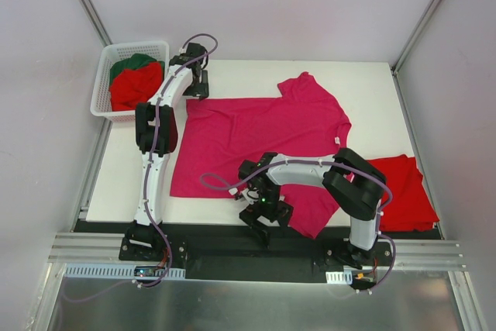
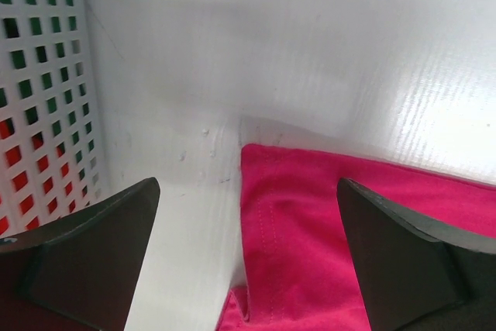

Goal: Fold and stack the t-shirts

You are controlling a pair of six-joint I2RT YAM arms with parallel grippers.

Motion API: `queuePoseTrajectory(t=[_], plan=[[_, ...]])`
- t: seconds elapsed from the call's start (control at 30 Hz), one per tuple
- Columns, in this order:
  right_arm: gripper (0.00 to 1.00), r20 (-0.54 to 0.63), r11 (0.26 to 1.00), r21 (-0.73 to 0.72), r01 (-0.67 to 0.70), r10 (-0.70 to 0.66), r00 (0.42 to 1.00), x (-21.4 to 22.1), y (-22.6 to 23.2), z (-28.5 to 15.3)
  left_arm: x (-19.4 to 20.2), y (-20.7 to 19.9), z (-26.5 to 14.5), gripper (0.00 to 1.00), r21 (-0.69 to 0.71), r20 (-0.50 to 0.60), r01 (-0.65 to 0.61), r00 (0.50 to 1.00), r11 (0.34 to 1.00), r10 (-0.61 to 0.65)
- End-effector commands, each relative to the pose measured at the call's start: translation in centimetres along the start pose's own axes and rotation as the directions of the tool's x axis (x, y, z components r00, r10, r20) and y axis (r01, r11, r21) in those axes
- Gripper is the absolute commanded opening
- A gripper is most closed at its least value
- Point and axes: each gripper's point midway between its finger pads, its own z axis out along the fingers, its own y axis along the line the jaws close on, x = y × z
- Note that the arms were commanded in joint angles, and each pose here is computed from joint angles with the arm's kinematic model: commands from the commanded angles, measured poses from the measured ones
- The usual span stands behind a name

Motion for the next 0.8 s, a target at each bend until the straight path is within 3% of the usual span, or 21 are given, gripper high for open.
queuePoseTrajectory(t=[0.0, 0.3, 0.77], plan=[[0.96, 0.006, 1.000, -0.015, 0.000, 0.000, 1.000, 0.8, 0.7, -0.7, -2.3, -0.8, -2.3, 0.99, 0.102, 0.053, 0.058, 0.997, 0.993, -0.064], [0.96, 0.009, 1.000, -0.018, 0.005, -0.005, 1.000, 0.4, 1.0, -0.3, -2.0, -3.9, -4.6, 0.99, 0.277, 0.020, 0.086, 0.995, 0.957, -0.096], [0.96, -0.009, 1.000, -0.015, -0.013, 0.013, 1.000, 1.3, 0.6, 0.2, -1.1, -6.9, -2.8, 0.99, 0.394, -0.031, 0.105, 0.994, 0.913, -0.101]])
